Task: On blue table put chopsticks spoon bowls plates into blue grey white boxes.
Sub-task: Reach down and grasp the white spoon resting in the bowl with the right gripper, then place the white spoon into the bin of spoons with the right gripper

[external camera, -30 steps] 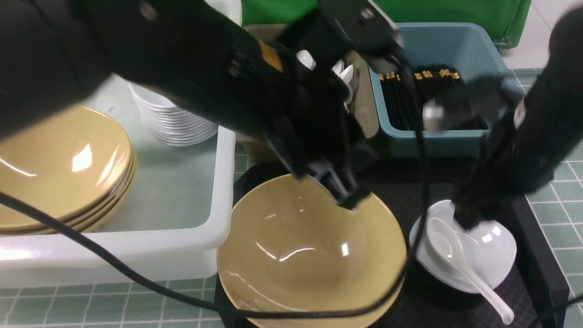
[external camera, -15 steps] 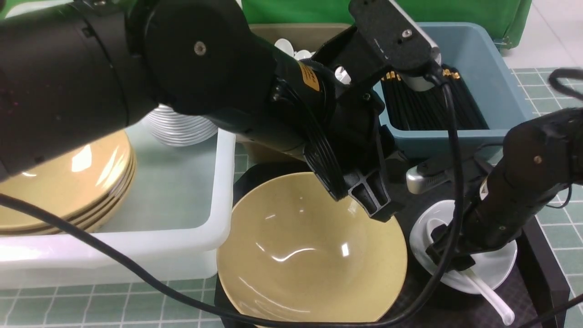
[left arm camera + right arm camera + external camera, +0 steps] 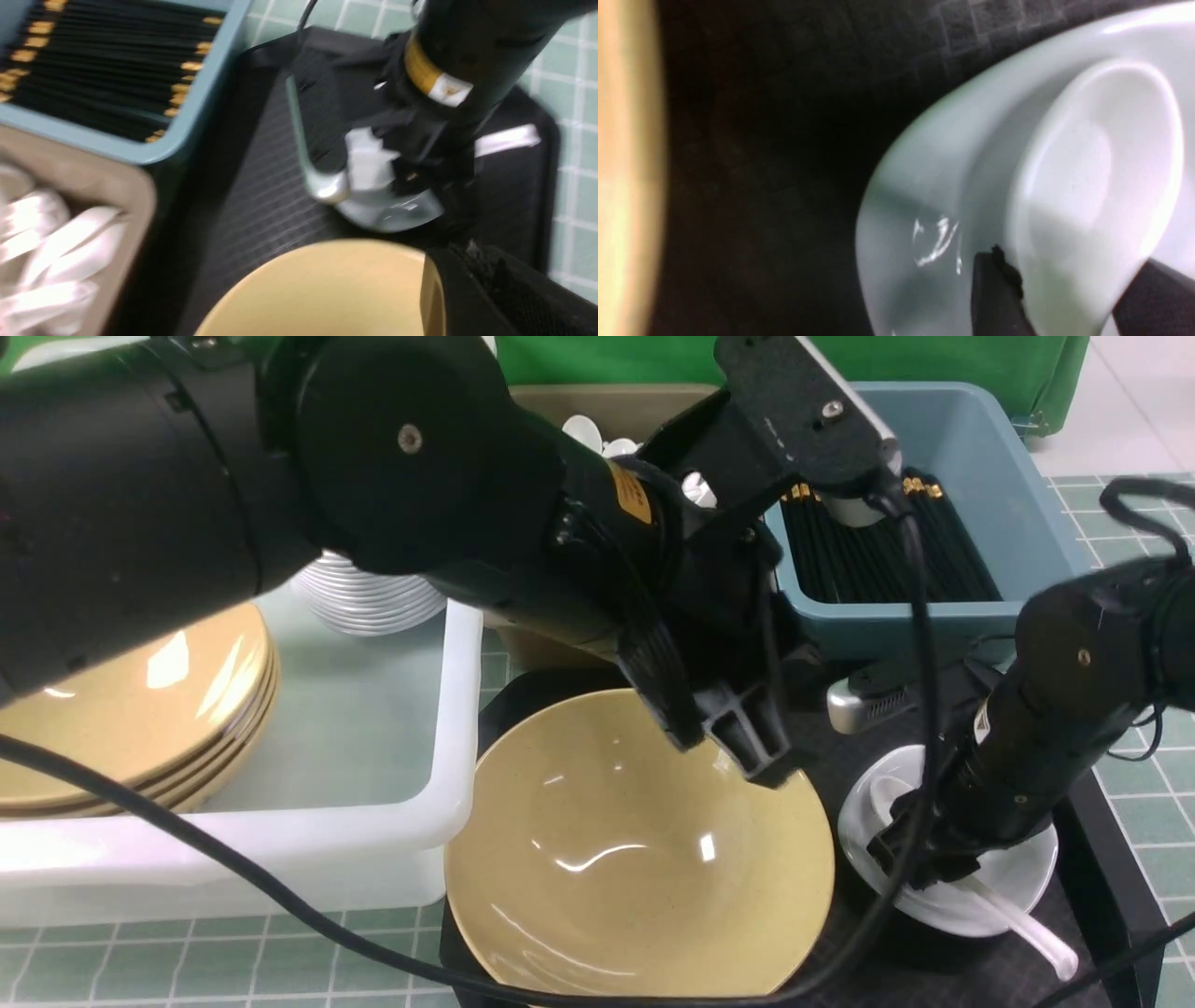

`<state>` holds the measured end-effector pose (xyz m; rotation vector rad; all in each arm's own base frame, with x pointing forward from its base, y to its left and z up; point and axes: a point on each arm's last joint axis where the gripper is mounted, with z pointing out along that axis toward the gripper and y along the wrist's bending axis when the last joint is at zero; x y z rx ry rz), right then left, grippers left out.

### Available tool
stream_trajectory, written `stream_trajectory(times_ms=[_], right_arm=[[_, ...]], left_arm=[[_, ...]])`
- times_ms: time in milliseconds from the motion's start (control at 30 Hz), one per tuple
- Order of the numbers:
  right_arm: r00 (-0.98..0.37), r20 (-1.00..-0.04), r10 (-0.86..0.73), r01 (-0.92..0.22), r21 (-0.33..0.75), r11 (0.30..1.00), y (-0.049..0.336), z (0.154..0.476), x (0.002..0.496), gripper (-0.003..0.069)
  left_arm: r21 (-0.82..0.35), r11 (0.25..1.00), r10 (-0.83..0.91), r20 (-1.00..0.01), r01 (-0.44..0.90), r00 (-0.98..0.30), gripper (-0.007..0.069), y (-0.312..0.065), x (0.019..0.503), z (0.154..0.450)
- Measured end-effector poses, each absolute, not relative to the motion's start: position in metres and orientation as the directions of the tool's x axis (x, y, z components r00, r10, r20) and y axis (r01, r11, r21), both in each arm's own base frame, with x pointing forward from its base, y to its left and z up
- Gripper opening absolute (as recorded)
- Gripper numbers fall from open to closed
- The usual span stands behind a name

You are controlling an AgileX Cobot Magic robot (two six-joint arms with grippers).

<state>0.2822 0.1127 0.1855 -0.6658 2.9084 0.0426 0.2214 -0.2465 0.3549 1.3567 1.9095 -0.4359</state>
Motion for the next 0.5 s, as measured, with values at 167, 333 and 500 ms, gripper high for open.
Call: stream_trajectory(times_ms=[167, 333, 500], right_arm=[[-0.858, -0.222, -0.463, -0.469, -0.025, 0.883, 0.114, 0.223, 0.285, 0.0360], [-0.765, -0.451, -0.460, -0.489, -0.057, 0.870, 0.124, 0.299, 0.308, 0.0360], [-0.658, -0.619, -0.429, -0.492, -0.078, 0.867, 0.144, 0.347, 0.348, 0.0360]], left_arm=[[0.158, 0.536, 0.611, -0.750, 0.830, -0.252, -0.0014, -0.207, 0.233, 0.374], [0.136, 0.727, 0.481, -0.800, 0.673, -0.358, -0.0014, -0.131, 0.217, 0.387], [0.086, 0.782, 0.396, -0.833, 0.617, -0.386, -0.0014, -0.100, 0.183, 0.371]])
